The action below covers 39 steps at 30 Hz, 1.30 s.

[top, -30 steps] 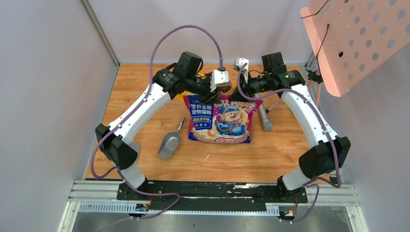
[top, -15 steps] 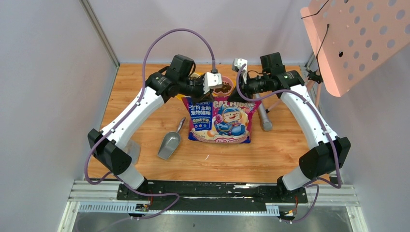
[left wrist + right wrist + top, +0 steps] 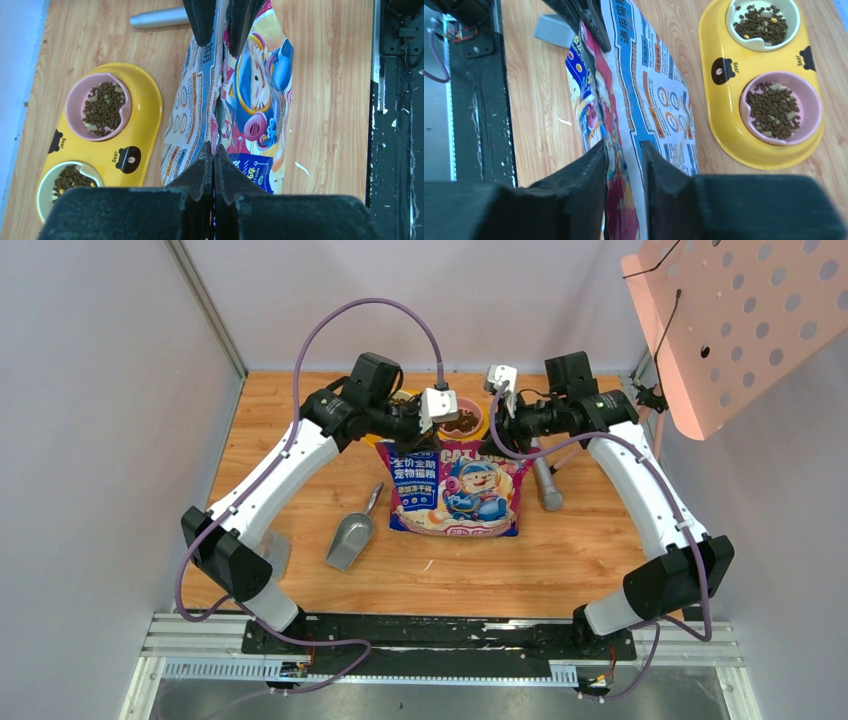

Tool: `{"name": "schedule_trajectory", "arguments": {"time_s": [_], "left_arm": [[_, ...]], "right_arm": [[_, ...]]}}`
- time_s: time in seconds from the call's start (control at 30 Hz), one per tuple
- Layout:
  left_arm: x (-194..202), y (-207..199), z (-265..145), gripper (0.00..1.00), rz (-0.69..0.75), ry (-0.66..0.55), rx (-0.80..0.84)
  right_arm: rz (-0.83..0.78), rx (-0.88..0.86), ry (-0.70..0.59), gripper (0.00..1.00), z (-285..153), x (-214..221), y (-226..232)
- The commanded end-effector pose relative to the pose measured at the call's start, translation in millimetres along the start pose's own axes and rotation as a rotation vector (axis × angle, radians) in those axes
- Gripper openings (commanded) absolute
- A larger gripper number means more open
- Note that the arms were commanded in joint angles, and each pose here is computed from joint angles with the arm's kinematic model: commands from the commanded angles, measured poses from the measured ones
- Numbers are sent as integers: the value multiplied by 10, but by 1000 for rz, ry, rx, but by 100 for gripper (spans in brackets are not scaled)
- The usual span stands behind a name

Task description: Serve the pet food

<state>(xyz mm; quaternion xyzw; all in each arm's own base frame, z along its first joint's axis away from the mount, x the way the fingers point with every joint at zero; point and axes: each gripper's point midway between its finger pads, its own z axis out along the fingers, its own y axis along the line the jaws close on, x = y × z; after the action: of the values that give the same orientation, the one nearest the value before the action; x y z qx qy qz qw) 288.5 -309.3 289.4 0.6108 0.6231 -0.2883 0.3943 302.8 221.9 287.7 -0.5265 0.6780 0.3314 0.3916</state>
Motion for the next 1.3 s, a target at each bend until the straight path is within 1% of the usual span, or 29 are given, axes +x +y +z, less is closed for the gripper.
{"name": "schedule_trajectory", "arguments": {"time_s": [0.0,0.07,0.13,0.17,0.27,0.3,0.33,0.43,0.57,0.63,0.7,0.73,0.77,0.8,0.83,0.93,1.0,1.07,1.1,1.13,1.2,1.23,1.27], "left_arm": [[-168,-95,-138,0,2,-47,22],[-163,-91,-129,0,0,-46,23],[-165,-88,-120,0,-2,-47,24],[-159,-88,-113,0,-4,-46,26],[-150,-80,-102,0,-7,-46,26],[-145,-80,-100,0,-8,-44,26],[-143,-81,-98,0,-9,-44,27],[-138,-85,-104,0,-9,-42,27],[-126,-83,-123,0,-15,-41,28],[-117,-75,-134,0,-15,-39,26],[-113,-72,-137,0,-18,-38,26],[-106,-68,-136,0,-19,-37,26],[-100,-63,-134,0,-23,-36,27],[-104,-65,-133,0,-23,-38,28],[-108,-57,-134,0,-23,-40,26],[-127,-44,-151,0,-27,-53,26],[-139,-29,-176,0,-40,-65,26],[-158,-23,-207,0,-50,-74,27],[-179,-22,-224,0,-50,-79,28],[-176,-31,-232,0,-53,-78,31],[-180,-41,-250,0,-49,-76,33],[-180,-44,-255,0,-46,-76,33],[-174,-47,-259,0,-46,-74,34]], "right_arm": [[-64,99,35,35,-275,53,-71],[-68,112,57,38,-339,138,-98],[-65,117,71,35,-382,190,-117],[-60,116,73,31,-392,205,-126],[-44,101,64,7,-398,196,-131],[-42,96,58,1,-400,180,-129],[-39,92,55,0,-396,176,-132],[-30,97,57,1,-400,183,-155],[5,124,57,26,-461,185,-231],[-7,141,57,29,-511,186,-276],[-34,159,67,27,-553,207,-305],[-43,165,78,21,-561,241,-315],[-55,166,89,10,-569,272,-316],[-63,165,97,1,-569,300,-311],[-67,163,100,0,-570,313,-309],[-56,156,95,0,-556,291,-322],[-38,165,95,12,-562,270,-356],[-35,178,102,26,-584,268,-363],[-40,182,105,30,-595,276,-355],[-46,185,108,32,-606,289,-345],[-54,190,116,32,-620,329,-328],[-51,190,120,28,-618,351,-322],[-45,188,120,18,-617,365,-312]]}}
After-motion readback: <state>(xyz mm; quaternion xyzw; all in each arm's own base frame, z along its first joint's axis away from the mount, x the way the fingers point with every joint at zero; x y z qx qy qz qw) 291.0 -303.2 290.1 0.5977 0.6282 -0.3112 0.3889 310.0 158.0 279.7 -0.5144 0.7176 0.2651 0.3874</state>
